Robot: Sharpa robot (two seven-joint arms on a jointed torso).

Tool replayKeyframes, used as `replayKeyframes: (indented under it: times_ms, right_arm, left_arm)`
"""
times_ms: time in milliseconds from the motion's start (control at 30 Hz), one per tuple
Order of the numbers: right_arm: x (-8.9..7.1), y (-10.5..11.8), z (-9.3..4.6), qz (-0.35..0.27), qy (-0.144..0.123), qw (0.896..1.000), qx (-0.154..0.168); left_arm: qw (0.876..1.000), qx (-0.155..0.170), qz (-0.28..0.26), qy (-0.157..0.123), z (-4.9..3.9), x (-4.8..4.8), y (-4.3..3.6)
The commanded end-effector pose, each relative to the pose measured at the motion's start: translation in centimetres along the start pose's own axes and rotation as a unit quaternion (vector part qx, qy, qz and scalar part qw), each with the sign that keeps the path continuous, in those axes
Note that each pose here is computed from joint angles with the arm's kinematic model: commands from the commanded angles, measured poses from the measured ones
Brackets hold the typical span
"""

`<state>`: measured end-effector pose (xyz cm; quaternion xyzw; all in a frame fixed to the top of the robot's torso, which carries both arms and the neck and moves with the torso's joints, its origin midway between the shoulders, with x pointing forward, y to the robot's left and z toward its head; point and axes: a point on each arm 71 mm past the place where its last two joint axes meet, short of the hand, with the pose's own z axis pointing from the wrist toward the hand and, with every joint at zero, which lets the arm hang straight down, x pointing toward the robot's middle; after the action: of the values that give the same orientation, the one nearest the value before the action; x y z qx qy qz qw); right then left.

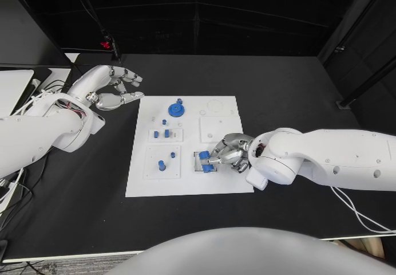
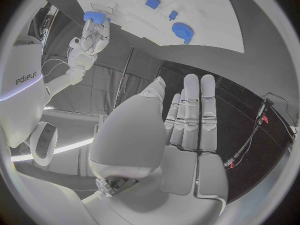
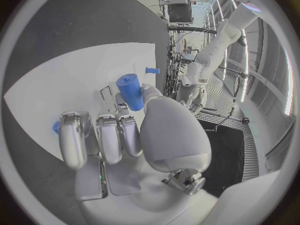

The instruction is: Assemble the parts on the task board

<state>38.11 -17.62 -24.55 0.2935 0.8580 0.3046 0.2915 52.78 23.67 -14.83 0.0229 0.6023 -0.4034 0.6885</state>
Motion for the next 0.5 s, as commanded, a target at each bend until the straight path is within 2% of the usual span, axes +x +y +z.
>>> replayKeyframes:
  times_ms: [33, 500]
  right_arm:
    - [0.00, 0.00, 0.08, -0.016, -0.003, 1.000, 0.012]
    - [0.26, 0.77, 0.59, -0.022, -0.019, 1.000, -0.003]
  left_arm:
    - [1.000, 0.001, -0.003, 0.000, 0.08, -0.04, -0.09]
    - [1.000, 0.001, -0.003, 0.000, 0.07, -0.05, -0.06]
